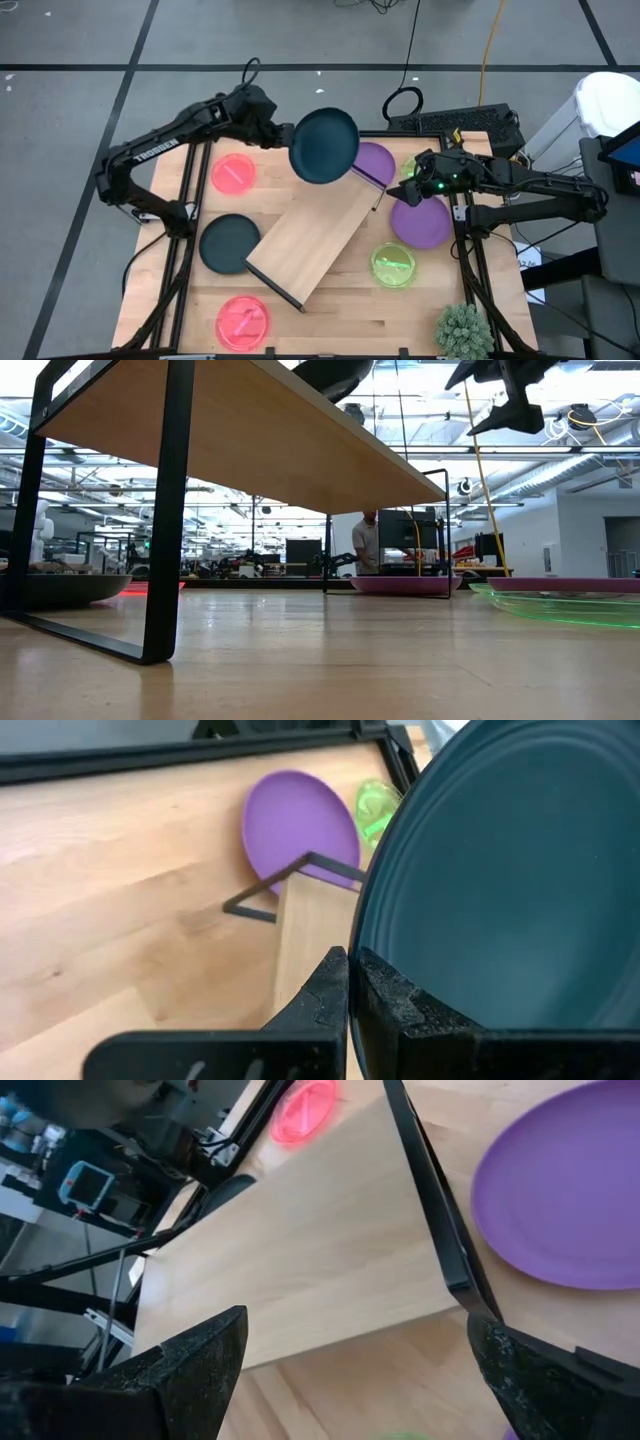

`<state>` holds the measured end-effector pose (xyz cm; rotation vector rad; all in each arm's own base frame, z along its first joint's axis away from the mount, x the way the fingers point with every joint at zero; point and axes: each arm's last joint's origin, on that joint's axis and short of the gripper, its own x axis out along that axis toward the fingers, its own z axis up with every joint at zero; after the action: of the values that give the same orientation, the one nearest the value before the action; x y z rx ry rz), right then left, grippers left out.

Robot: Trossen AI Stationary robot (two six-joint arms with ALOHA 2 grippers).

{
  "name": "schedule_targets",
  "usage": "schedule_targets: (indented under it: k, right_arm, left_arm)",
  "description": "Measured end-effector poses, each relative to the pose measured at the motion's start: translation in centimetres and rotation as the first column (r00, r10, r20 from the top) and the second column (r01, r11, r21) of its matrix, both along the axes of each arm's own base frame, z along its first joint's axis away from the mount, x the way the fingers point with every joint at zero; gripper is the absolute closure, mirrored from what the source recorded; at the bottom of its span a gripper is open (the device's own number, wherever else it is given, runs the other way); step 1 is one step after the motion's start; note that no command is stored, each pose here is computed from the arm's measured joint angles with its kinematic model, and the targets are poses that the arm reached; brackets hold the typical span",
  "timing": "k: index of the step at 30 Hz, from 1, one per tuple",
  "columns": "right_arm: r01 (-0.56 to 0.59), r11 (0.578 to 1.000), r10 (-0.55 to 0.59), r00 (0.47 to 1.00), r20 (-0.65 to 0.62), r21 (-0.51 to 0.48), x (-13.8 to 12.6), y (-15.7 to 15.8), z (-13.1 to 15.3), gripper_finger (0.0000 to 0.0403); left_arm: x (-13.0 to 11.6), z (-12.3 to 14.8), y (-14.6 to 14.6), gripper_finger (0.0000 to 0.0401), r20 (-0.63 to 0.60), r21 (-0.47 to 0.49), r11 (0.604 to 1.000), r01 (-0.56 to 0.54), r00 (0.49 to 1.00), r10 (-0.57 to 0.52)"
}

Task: Place and stack plates onto a shelf
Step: Put the right black plate on the shelf

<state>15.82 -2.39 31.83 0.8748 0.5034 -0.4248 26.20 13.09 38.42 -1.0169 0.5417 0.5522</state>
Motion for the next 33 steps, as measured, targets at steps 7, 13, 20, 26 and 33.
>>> schedule_targets:
  k: [7,13,20,26,33]
  right_arm:
    - [0.012,0.999,-0.012,1.0,-0.008,-0.029,0.0,-0.1,0.0,0.0046]
    - [0.032,0.999,-0.032,0.999,-0.008,-0.03,-0.1,-0.4,0.0,0.0046]
    - [0.076,0.996,-0.077,0.997,-0.007,-0.036,-0.2,-1.2,0.0,0.0046]
    - [0.098,0.994,-0.099,0.995,-0.01,-0.051,-0.3,-1.7,0.0,0.0046]
    - [0.105,0.993,-0.106,0.994,-0.011,-0.058,-0.4,-1.9,0.0,0.0046]
  left_arm:
    - [0.4,-0.8,0.1,0.0393,-0.017,-0.017,1.0,0.024,1.0,-0.025]
    - [0.4,-2.1,0.1,0.0393,-0.057,-0.008,0.999,0.05,0.997,-0.051]
    - [0.8,-4.6,-0.3,0.0393,-0.087,-0.03,0.998,0.063,0.994,-0.065]
    - [1.7,-6.9,-0.9,0.0393,-0.062,-0.032,0.997,0.075,0.995,-0.077]
    - [2.2,-8.3,-1.8,0.0393,-0.055,-0.056,0.996,0.075,0.995,-0.078]
